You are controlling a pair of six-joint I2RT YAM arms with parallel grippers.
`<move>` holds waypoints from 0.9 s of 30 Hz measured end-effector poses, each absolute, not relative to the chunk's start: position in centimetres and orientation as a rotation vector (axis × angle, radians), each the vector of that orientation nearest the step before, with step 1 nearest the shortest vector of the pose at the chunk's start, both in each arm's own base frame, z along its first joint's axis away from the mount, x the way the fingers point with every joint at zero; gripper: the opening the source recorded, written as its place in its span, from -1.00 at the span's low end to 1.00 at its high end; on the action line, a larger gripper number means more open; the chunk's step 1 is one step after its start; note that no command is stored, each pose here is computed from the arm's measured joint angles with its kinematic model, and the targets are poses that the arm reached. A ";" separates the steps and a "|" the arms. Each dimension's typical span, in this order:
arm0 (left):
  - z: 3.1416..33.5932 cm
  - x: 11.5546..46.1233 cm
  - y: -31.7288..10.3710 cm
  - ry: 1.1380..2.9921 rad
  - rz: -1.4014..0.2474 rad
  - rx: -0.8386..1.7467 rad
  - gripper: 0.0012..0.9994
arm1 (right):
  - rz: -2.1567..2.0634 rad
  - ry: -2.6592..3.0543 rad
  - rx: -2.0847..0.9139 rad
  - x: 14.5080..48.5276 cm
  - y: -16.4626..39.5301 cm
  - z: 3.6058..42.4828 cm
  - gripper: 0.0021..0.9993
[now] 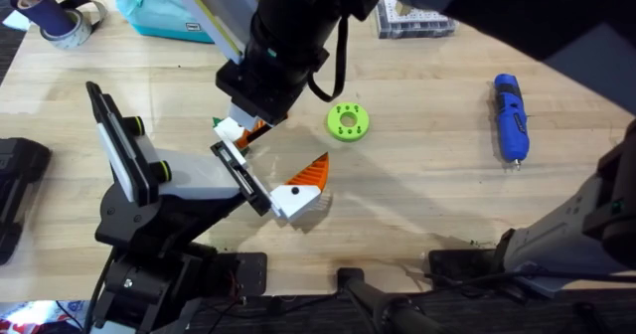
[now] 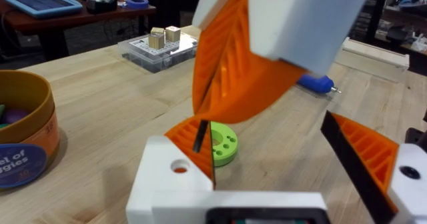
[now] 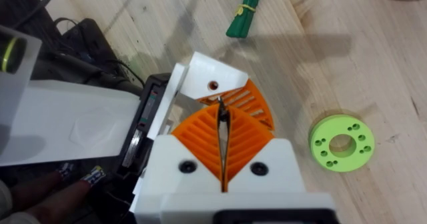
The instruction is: Pick up the gripper from the table and insert it into the empty holder that is missing its gripper. Then pick up a screw, insert it into the mounting hole, and use the screwdriver to tighten it. Finally, clean up the table by picking up the vegetable and placing it into the bucket.
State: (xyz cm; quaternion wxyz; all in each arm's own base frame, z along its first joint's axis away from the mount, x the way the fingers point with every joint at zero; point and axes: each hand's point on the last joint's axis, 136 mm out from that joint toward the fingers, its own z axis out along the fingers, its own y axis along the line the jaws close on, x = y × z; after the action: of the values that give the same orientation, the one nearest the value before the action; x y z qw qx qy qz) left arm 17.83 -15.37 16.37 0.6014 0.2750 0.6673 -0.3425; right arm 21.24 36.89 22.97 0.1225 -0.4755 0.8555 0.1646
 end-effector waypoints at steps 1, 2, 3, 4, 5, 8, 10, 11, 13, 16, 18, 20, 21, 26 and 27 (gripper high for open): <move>16.4 17.8 -15.4 1.546 -0.793 0.637 0.98 | 0.479 2.498 -1.388 21.2 36.9 23.0 -0.98; 16.4 17.8 -15.4 1.546 -0.794 0.637 0.98 | 0.480 2.497 -1.388 21.2 36.9 23.0 -0.98; 16.4 17.8 -15.4 1.546 -0.794 0.637 0.98 | 0.481 2.495 -1.387 21.3 36.9 23.0 -0.98; 16.4 17.8 -15.4 1.546 -0.794 0.637 0.98 | 0.483 2.492 -1.386 21.3 37.0 23.0 -0.98; 16.4 17.8 -15.4 1.546 -0.794 0.637 0.98 | 0.485 2.489 -1.384 21.3 37.0 23.1 -0.98; 16.4 17.8 -15.4 1.546 -0.793 0.637 0.98 | 0.486 2.486 -1.382 21.4 37.1 23.1 -0.98; 16.4 17.8 -15.4 1.546 -0.794 0.637 0.98 | 0.484 2.491 -1.384 21.3 37.0 23.0 -0.98; 16.4 17.8 -15.4 1.546 -0.794 0.637 0.98 | 0.484 2.491 -1.384 21.3 37.0 23.0 -0.98; 16.4 17.8 -15.4 1.546 -0.794 0.637 0.98 | 0.485 2.489 -1.383 21.4 37.0 23.1 -0.98; 16.4 17.8 -15.4 1.546 -0.794 0.637 0.98 | 0.494 2.474 -1.378 21.6 37.3 23.2 -0.98; 16.4 17.8 -15.4 1.546 -0.794 0.637 0.98 | 0.498 2.468 -1.376 21.6 37.5 23.3 -0.98; 16.4 17.8 -15.4 1.546 -0.794 0.637 0.98 | 0.498 2.466 -1.377 21.6 37.5 23.3 -0.98; 16.4 17.8 -15.4 1.546 -0.794 0.637 0.98 | 0.499 2.465 -1.379 21.5 37.5 23.3 -0.98; 16.4 17.8 -15.4 1.546 -0.794 0.637 0.98 | 0.500 2.463 -1.383 21.4 37.6 23.3 -0.98; 16.4 17.8 -15.4 1.546 -0.794 0.637 0.98 | 0.500 2.462 -1.383 21.4 37.6 23.3 -0.98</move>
State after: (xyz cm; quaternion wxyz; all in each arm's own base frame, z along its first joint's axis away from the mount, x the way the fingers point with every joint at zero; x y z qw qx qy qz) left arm 17.83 -15.37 16.37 0.6014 0.2750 0.6673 -0.3425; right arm 21.42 37.63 23.29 0.1362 -0.4778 0.8505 0.1728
